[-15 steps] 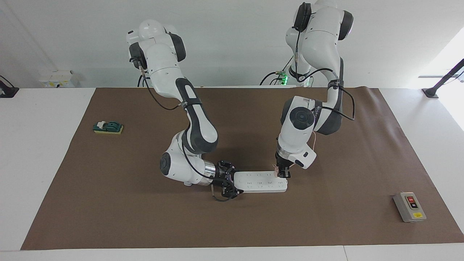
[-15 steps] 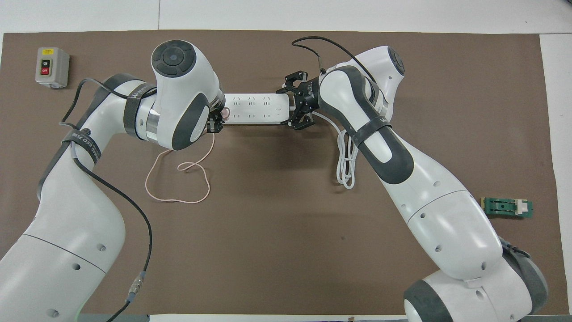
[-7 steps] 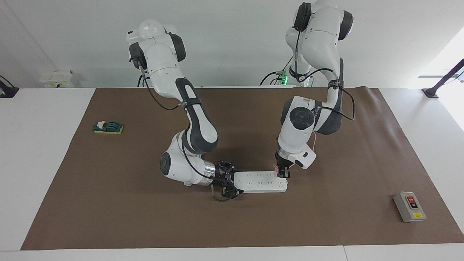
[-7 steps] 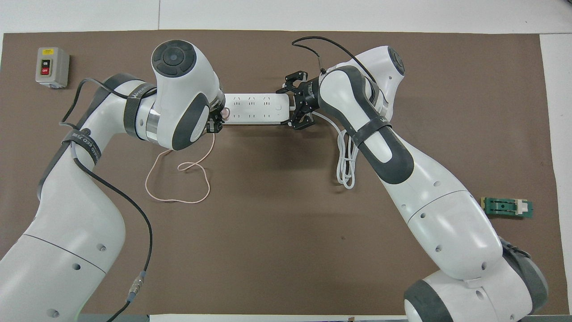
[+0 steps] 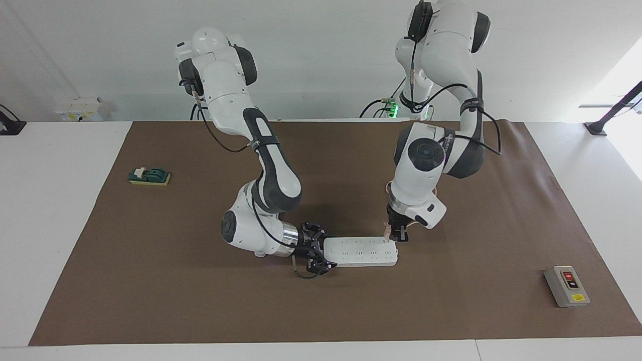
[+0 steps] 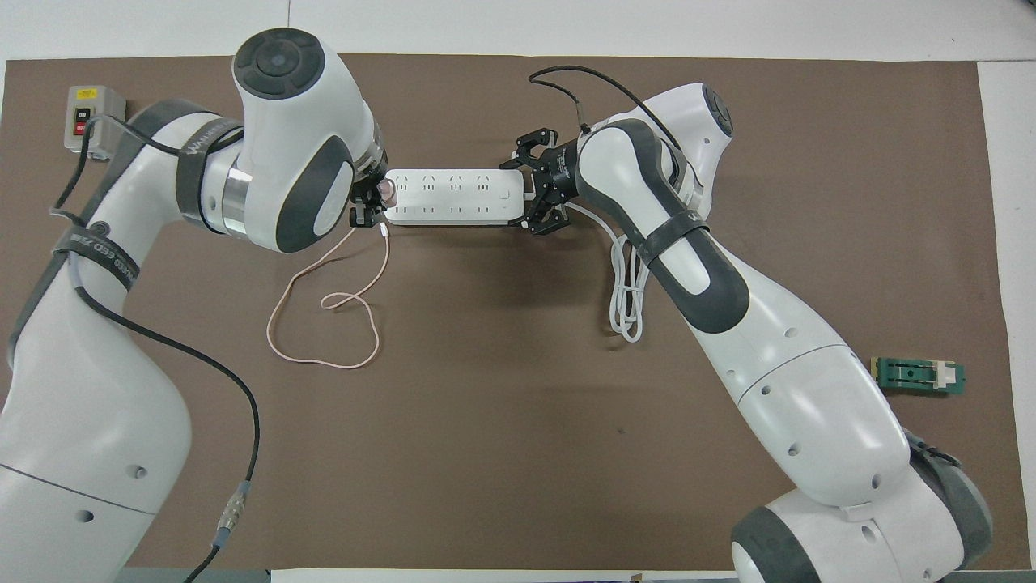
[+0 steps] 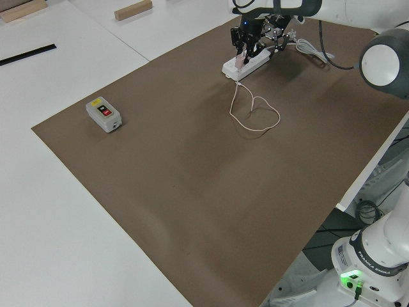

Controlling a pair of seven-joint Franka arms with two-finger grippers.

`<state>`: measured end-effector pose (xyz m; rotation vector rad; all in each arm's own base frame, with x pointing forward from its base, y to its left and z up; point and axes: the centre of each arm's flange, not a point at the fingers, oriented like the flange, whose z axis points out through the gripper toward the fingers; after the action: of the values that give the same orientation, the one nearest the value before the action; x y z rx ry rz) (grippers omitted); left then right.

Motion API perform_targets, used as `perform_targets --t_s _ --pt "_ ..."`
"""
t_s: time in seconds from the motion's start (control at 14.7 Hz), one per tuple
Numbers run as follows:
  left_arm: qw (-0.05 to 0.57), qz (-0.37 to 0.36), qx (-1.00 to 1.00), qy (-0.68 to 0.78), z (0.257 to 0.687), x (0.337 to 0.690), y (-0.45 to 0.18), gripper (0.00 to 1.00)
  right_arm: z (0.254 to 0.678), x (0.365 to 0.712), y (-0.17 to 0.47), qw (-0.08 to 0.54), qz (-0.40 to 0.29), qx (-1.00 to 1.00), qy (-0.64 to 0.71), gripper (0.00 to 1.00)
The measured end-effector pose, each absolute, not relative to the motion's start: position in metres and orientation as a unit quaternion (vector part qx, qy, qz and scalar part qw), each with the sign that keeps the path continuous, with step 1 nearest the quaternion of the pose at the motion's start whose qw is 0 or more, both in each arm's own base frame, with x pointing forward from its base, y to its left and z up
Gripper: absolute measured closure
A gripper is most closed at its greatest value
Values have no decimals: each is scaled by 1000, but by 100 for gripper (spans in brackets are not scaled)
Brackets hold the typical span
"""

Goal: Unplug charger and place it aside
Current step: 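Pull the pink charger out of the strip with the left gripper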

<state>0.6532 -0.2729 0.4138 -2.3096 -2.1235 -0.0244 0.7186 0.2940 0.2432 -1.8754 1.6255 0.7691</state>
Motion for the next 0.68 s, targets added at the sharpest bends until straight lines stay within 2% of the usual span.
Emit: perform_targets --t_s 0.27,0.61,0.68 --pt "6 -7 -742 -670 422 653 -266 66 243 718 294 268 285 -696 602 7" --pt "35 12 -836 -547 405 648 -245 66 244 718 295 268 284 -696 602 7" --pt "41 18 -855 -516 402 646 -233 66 244 718 297 268 283 -697 602 1"
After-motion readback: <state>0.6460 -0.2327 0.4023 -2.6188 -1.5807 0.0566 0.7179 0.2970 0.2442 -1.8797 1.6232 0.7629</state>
